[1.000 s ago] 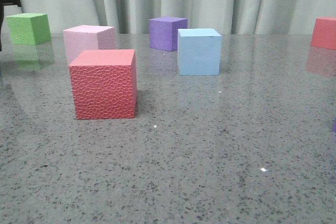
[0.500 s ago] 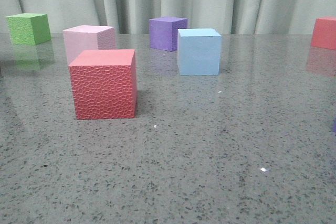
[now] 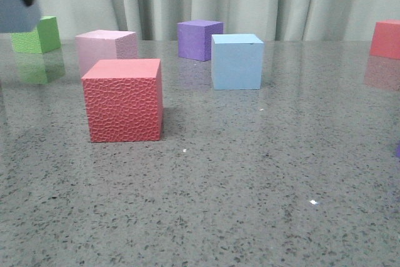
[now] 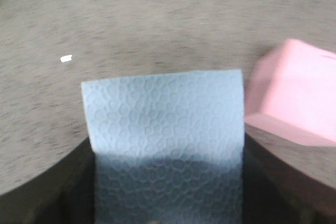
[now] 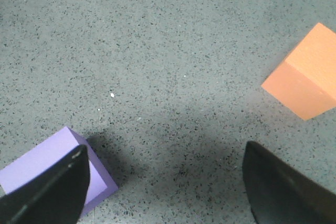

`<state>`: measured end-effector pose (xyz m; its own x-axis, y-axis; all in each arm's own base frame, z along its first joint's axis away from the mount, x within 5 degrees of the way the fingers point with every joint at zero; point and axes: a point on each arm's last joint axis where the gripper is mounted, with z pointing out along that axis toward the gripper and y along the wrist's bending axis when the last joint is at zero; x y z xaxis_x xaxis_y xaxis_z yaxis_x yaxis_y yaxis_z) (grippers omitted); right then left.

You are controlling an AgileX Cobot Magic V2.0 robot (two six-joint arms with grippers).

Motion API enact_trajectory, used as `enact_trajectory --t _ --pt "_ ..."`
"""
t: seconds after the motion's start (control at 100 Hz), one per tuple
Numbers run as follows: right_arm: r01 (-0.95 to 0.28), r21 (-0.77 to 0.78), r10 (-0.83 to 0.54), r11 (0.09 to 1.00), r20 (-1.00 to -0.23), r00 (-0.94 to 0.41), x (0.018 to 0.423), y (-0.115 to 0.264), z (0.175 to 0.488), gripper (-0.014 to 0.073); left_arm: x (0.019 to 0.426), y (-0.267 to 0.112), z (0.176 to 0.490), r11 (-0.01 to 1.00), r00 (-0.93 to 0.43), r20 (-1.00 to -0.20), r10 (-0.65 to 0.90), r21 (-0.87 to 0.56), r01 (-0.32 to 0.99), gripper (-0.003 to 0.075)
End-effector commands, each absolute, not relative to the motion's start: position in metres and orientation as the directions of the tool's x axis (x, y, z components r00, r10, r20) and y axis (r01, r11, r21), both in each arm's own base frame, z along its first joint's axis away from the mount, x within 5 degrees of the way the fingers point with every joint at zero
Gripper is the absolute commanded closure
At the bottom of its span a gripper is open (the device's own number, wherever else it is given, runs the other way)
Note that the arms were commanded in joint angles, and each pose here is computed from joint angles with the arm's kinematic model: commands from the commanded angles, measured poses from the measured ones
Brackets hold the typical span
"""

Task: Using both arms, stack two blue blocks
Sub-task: 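Close the left gripper on the second light-blue cube and lift it, then carry the held light-blue cube over the placed light-blue cube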

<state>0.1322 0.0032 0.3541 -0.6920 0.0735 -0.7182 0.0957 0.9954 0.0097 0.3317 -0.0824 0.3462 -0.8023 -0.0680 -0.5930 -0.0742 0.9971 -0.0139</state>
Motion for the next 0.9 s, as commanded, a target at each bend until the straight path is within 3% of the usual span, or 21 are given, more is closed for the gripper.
enact_trajectory --t 0.0,0.36,0.6,0.89 --pt "0.083 0.011 0.061 0.996 -0.776 -0.628 0.133 0.003 0.366 0.0004 0.320 -0.101 0.385 0.997 -0.715 -0.699 -0.033 -0.069 0.021 0.0491" --pt "0.083 0.011 0.061 0.996 -0.776 -0.628 0.133 0.003 0.366 0.0004 0.302 -0.156 0.437 0.964 -0.562 -0.827 0.012 -0.140 0.226 0.0491" --pt "0.083 0.011 0.061 0.996 -0.776 -0.628 0.133 0.003 0.366 0.0004 0.315 -0.184 0.430 0.931 -0.605 -0.796 -0.037 -0.248 0.269 0.0491" --pt "0.083 0.011 0.061 0.996 -0.776 -0.628 0.133 0.003 0.366 0.0004 0.329 -0.239 0.415 0.899 -0.627 -0.779 0.006 -0.270 0.344 0.0491"
